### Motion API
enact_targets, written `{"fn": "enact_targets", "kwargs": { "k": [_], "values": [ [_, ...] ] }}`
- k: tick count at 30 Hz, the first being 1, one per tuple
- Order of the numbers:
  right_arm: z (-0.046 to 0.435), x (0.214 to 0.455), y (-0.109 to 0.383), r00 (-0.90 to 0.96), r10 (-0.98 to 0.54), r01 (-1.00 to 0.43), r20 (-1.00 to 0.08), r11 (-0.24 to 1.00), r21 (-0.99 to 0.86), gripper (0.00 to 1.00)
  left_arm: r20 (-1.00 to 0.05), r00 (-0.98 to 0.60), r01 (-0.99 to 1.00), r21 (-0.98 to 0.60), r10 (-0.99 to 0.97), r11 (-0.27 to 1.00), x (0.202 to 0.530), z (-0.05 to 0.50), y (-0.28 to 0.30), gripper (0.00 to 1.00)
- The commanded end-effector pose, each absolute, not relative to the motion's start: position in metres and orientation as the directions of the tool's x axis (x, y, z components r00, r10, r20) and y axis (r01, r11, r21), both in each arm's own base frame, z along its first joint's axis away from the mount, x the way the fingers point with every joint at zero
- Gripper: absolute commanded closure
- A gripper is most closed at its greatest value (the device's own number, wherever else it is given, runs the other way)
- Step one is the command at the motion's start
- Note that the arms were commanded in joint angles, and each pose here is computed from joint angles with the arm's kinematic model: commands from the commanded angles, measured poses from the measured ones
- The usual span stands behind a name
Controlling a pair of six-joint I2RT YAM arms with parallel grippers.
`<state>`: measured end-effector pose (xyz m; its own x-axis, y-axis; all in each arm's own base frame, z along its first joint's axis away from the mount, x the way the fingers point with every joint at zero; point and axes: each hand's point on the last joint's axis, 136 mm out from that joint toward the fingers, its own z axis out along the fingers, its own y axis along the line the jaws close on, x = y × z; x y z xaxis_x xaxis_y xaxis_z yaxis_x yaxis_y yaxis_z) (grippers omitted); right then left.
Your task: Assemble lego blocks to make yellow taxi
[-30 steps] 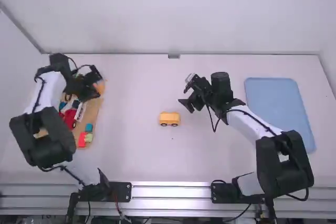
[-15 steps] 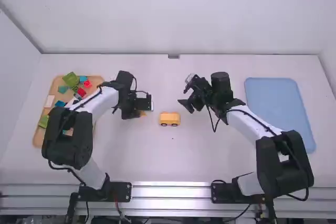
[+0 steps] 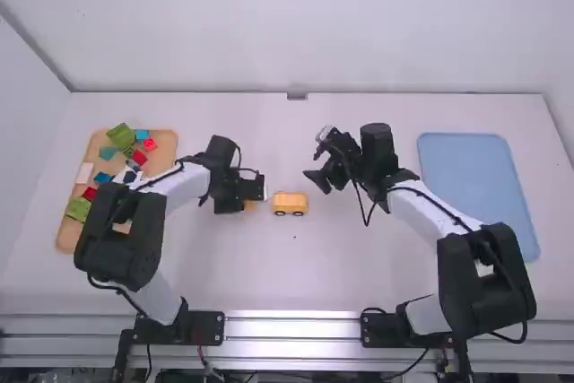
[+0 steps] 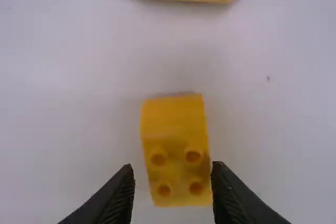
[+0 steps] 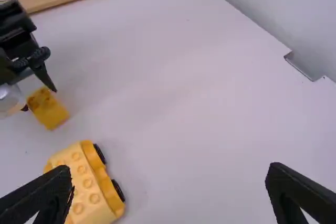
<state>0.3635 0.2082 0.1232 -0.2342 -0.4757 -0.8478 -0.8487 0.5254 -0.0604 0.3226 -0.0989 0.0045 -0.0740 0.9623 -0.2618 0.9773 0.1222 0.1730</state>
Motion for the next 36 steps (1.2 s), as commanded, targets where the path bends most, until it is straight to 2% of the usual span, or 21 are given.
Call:
{"fn": "enact_targets", "kwargs": {
  "k": [1, 2, 4, 5, 6, 7, 12, 17, 20, 23, 31, 36],
  "values": [
    [0.119, 0.36, 0.21, -0.246, -0.472, -0.855, -0.847, 0.518, -0.04, 0.02, -0.269, -0.089, 0.983, 0.131, 0.959, 0.128, 0.315, -0.01, -0.099, 0.56],
    [0.119, 0.36, 0.211, -0.245, -0.472, -0.855, -0.847, 0.517, -0.041, 0.02, -0.269, -0.089, 0.983, 0.131, 0.959, 0.128, 0.316, -0.012, -0.099, 0.52],
    [0.119, 0.36, 0.211, -0.245, -0.473, -0.855, -0.847, 0.516, -0.041, 0.02, -0.268, -0.088, 0.982, 0.136, 0.959, 0.129, 0.318, -0.013, -0.099, 0.28],
    [0.119, 0.36, 0.211, -0.245, -0.472, -0.855, -0.847, 0.517, -0.041, 0.02, -0.269, -0.088, 0.982, 0.139, 0.959, 0.129, 0.318, -0.013, -0.099, 0.23],
    [0.119, 0.36, 0.211, -0.245, -0.472, -0.855, -0.847, 0.517, -0.041, 0.02, -0.277, -0.086, 0.98, 0.147, 0.957, 0.13, 0.321, -0.012, -0.101, 0.14],
    [0.119, 0.36, 0.21, -0.246, -0.472, -0.855, -0.847, 0.518, -0.041, 0.02, -0.297, -0.106, 0.977, 0.145, 0.949, 0.154, 0.324, -0.008, -0.104, 0.0],
    [0.119, 0.36, 0.21, -0.245, -0.473, -0.855, -0.847, 0.518, -0.042, 0.02, -0.367, -0.107, 0.978, 0.128, 0.924, 0.164, 0.324, 0.008, -0.105, 0.01],
    [0.12, 0.361, 0.21, -0.24, -0.473, -0.855, -0.848, 0.516, -0.046, 0.02, -0.539, -0.072, 0.98, 0.118, 0.839, 0.16, 0.325, 0.019, -0.096, 0.01],
    [0.121, 0.362, 0.211, -0.232, -0.471, -0.855, -0.851, 0.516, -0.052, 0.02, -0.694, -0.07, 0.974, 0.108, 0.717, 0.2, 0.326, 0.033, -0.085, 0.01],
    [0.123, 0.363, 0.212, -0.225, -0.466, -0.854, -0.856, 0.517, -0.058, 0.02, -0.786, -0.067, 0.969, 0.095, 0.614, 0.228, 0.321, 0.038, -0.077, 0.01],
    [0.13, 0.36, 0.218, -0.193, -0.444, -0.875, -0.875, 0.482, -0.052, 0.02, -0.831, -0.095, 0.971, 0.045, 0.548, 0.237, 0.321, 0.014, -0.082, 0.01],
    [0.131, 0.36, 0.218, -0.192, -0.444, -0.874, -0.875, 0.483, -0.053, 0.02, -0.86, -0.039, 0.98, 0.066, 0.508, 0.187, 0.316, 0.003, -0.089, 0.01]
  ]
}}
